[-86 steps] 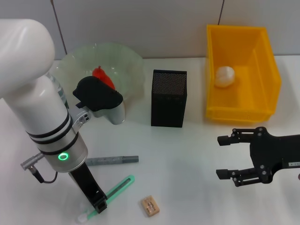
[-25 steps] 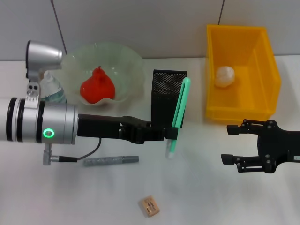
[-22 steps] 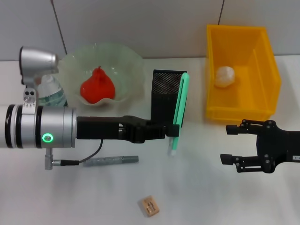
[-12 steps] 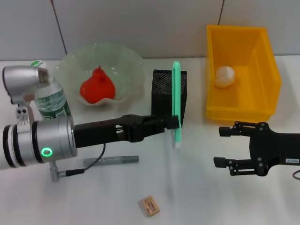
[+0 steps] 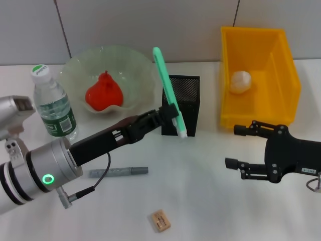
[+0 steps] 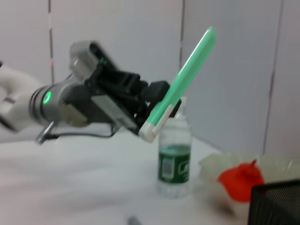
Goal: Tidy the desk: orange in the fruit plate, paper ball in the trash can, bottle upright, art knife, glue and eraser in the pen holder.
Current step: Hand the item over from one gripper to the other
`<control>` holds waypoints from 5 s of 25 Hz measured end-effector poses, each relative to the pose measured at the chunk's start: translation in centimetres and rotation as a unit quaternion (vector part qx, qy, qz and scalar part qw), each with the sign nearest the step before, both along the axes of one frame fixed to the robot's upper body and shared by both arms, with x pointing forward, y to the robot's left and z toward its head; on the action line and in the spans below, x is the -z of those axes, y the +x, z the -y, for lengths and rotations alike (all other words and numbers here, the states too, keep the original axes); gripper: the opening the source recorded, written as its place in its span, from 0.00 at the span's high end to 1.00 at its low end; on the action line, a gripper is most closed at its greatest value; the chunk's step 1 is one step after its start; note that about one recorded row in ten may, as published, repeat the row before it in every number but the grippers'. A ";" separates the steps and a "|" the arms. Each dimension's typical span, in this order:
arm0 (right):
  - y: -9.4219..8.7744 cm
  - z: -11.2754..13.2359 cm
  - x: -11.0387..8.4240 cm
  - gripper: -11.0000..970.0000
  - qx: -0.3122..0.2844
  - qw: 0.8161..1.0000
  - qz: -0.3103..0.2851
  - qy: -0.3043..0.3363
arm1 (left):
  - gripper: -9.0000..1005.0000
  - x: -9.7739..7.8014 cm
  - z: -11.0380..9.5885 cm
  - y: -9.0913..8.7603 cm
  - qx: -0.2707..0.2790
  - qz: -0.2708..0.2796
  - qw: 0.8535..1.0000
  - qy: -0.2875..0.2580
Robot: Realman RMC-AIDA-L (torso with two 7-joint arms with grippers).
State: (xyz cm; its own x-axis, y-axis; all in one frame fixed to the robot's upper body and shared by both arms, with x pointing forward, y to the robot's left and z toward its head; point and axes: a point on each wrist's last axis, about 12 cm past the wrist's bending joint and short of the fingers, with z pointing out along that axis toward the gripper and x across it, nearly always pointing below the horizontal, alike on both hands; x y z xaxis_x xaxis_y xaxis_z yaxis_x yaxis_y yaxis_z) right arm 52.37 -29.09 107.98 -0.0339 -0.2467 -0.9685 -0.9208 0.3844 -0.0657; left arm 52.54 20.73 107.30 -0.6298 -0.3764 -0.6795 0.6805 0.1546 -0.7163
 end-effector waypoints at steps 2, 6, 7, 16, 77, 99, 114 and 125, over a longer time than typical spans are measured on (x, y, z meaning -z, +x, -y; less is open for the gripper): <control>-0.2 -0.2 0.2 0.17 0.008 1.000 0.020 0.018 | 0.79 0.2 0.0 -0.2 -0.013 0.001 1.000 -0.010; -0.4 -0.7 0.6 0.17 0.020 0.997 0.055 0.044 | 0.79 0.5 -0.1 -0.6 -0.035 0.005 0.999 -0.023; -0.5 -0.8 0.8 0.17 0.022 0.997 0.062 0.048 | 0.79 0.6 -0.1 -0.6 -0.040 0.007 0.999 -0.024; -0.9 -3.0 1.5 0.17 0.060 0.985 0.105 0.123 | 0.79 0.5 -0.3 -0.9 -0.102 0.022 0.992 -0.066; 1.0 -11.6 0.2 0.21 0.097 0.953 0.191 0.216 | 0.78 -0.4 4.2 -0.8 -0.190 -0.007 0.967 -0.172; 1.3 -12.1 -0.2 0.55 0.102 0.951 0.190 0.223 | 0.77 -0.6 4.7 -0.9 -0.185 -0.004 0.967 -0.176; 1.5 -12.4 -0.3 0.72 0.097 0.951 0.191 0.223 | 0.77 -0.6 4.7 -0.8 -0.188 -0.001 0.967 -0.172; 1.5 -12.4 -0.4 0.81 0.098 0.950 0.192 0.227 | 0.76 -0.7 4.9 -0.9 -0.182 0.002 0.968 -0.172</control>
